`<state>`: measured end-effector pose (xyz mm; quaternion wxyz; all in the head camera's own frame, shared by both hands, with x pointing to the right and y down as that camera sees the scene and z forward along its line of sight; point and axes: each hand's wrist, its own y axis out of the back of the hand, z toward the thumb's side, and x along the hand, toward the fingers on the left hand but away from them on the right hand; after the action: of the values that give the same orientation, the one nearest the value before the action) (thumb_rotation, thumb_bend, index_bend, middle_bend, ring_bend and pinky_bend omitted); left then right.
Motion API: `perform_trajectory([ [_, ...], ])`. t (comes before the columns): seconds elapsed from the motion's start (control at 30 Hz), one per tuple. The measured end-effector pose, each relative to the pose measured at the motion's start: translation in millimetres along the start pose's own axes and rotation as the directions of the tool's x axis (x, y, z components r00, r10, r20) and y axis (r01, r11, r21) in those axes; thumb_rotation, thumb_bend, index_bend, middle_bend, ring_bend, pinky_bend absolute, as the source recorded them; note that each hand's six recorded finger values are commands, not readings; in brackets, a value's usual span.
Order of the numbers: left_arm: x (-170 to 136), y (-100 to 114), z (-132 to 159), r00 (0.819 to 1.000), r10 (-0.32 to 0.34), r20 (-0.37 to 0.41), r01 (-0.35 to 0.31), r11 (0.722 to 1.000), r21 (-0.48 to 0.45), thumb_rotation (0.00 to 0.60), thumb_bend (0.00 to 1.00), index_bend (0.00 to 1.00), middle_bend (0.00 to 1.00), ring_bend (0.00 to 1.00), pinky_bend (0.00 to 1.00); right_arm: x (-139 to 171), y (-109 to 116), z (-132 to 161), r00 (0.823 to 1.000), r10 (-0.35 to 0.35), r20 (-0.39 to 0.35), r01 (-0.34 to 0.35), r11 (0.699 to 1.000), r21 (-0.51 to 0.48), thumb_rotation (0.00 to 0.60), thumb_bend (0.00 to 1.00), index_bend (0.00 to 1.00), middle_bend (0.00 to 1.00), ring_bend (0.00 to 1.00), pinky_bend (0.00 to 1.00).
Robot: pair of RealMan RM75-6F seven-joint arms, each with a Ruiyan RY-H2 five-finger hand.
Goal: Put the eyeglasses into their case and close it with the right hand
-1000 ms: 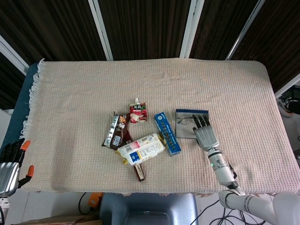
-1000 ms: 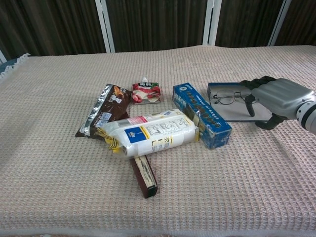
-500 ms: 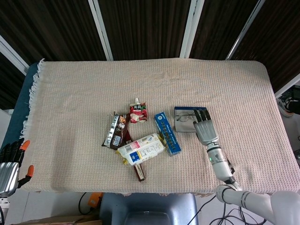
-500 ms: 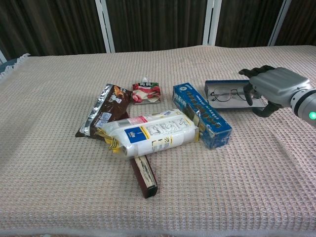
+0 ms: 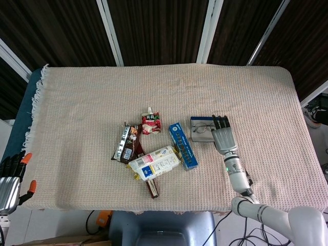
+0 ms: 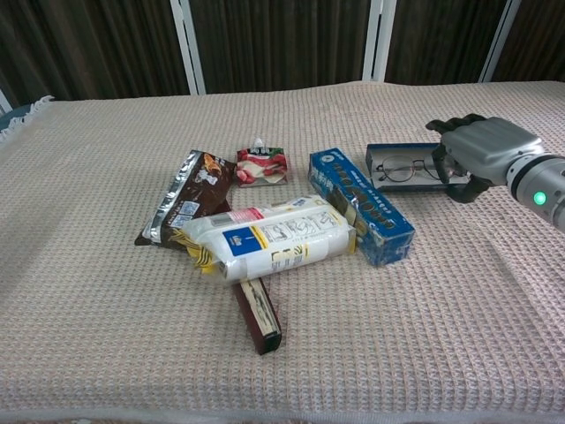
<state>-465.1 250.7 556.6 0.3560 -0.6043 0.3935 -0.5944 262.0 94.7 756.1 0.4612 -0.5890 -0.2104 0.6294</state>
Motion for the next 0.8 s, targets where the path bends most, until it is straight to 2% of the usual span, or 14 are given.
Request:
perform_trajectory([
  [0.13, 0, 0, 0, 1.000, -0.001, 0.003, 0.001, 1.000, 0.001, 0.600, 0.43, 0.00, 0.00, 0.00, 0.05, 1, 1, 1, 1.000, -0.006, -0.005, 0.006, 1.000, -0.009, 0.600, 0.64, 0.71, 0.14, 0.00, 0.00],
  [0.3, -1, 0, 1, 1.000, 0.001, 0.005, -0.001, 1.000, -0.001, 0.600, 0.43, 0.00, 0.00, 0.00, 0.05, 8, 3, 0, 0.999, -0.022, -0.025, 0.022, 1.000, -0.010, 0.600, 0.65, 0.71, 0.14, 0.00, 0.00],
  [0.57, -1, 0, 1, 1.000, 0.001, 0.006, -0.001, 1.000, -0.002, 0.600, 0.43, 0.00, 0.00, 0.00, 0.05, 44, 8, -3, 0.992, -0.044, -0.117, 0.038, 0.998, -0.048, 0.600, 0.65, 0.72, 0.14, 0.00, 0.00],
  [0.8, -2, 0, 3, 1.000, 0.001, 0.010, -0.001, 1.000, 0.000, 0.600, 0.43, 0.00, 0.00, 0.00, 0.05, 74, 11, -14, 0.985, -0.010, -0.172, -0.013, 0.991, -0.135, 0.600, 0.65, 0.72, 0.14, 0.00, 0.00],
])
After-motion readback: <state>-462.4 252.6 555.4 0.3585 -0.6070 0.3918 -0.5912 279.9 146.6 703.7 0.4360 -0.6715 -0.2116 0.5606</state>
